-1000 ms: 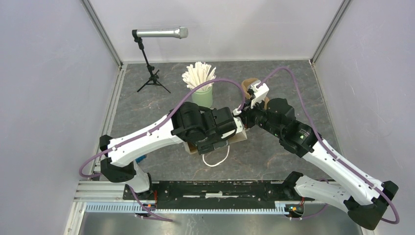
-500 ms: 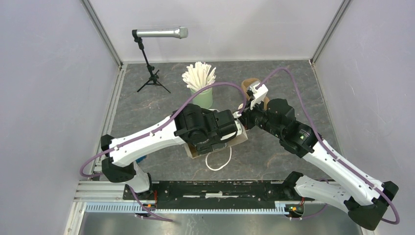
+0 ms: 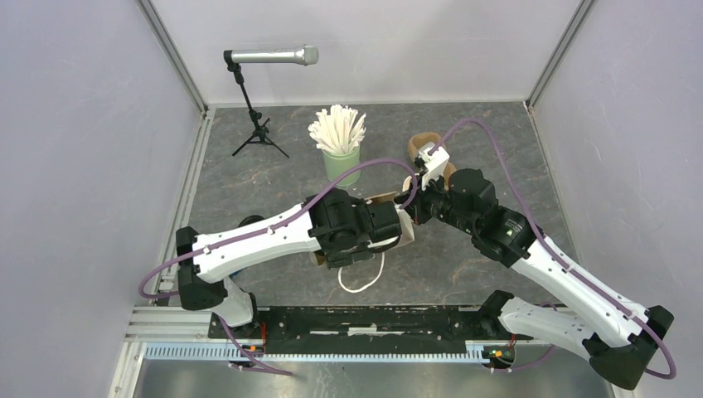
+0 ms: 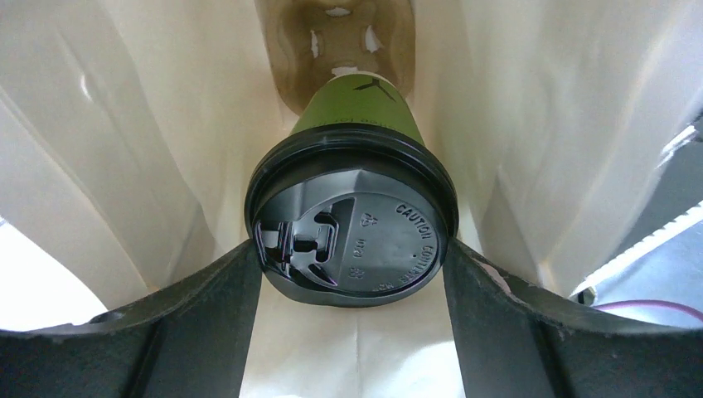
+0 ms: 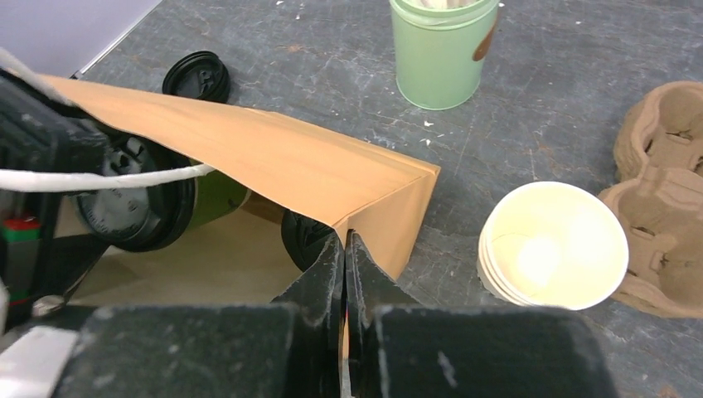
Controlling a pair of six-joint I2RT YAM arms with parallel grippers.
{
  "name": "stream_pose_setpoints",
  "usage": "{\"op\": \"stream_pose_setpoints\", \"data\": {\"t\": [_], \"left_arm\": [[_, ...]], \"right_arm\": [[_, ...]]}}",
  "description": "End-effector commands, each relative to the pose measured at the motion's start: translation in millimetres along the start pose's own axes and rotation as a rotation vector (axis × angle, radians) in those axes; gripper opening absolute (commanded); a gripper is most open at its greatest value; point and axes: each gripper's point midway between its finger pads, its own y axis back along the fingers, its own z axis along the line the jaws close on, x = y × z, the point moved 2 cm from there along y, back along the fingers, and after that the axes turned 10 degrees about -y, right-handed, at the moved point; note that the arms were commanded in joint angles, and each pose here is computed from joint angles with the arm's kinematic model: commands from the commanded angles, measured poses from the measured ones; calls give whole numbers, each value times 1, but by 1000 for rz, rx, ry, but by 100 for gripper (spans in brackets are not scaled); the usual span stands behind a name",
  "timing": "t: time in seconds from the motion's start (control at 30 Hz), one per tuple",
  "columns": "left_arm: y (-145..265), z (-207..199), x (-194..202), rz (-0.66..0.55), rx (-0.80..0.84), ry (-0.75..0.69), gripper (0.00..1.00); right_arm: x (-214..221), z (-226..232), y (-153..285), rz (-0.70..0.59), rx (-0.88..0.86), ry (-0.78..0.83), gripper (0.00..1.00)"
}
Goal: Pack the takeout coffee
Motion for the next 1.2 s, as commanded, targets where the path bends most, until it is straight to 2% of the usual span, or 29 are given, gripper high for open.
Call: {"op": "stream_pose_setpoints", "data": {"t": [0.0,0.13,0.23,0.33,0.4,0.6,0.77,0.97,1.17], "left_arm": [[-1,11,4,-20,-76,-49,45],[-6,9,-1,-43,-79,-43,45],[-8,8,-1,-56,-85,-40,44],[-13,6,3,-54,-88,-51,44],[-16,5,6,-41,-89,-61,44],[-20,9,8,-39,-124,-96,44],[-26,10,15,-33,-161,-124,45],[-30,15,12,-54,-200,-150,45],[-36,8,18,-43,-184,-143,45]], "right_arm": [[15,6,0,34,-68,23,1],[22,11,0,41,-108,7,2],[22,5,2,36,-70,-6,4],[15,-1,6,7,-21,-7,16],[8,-2,6,2,-1,5,19],[0,0,-2,34,10,21,18],[-20,6,-1,2,0,31,23],[-6,9,-6,41,-38,36,7],[2,12,-5,40,-68,7,0]]}}
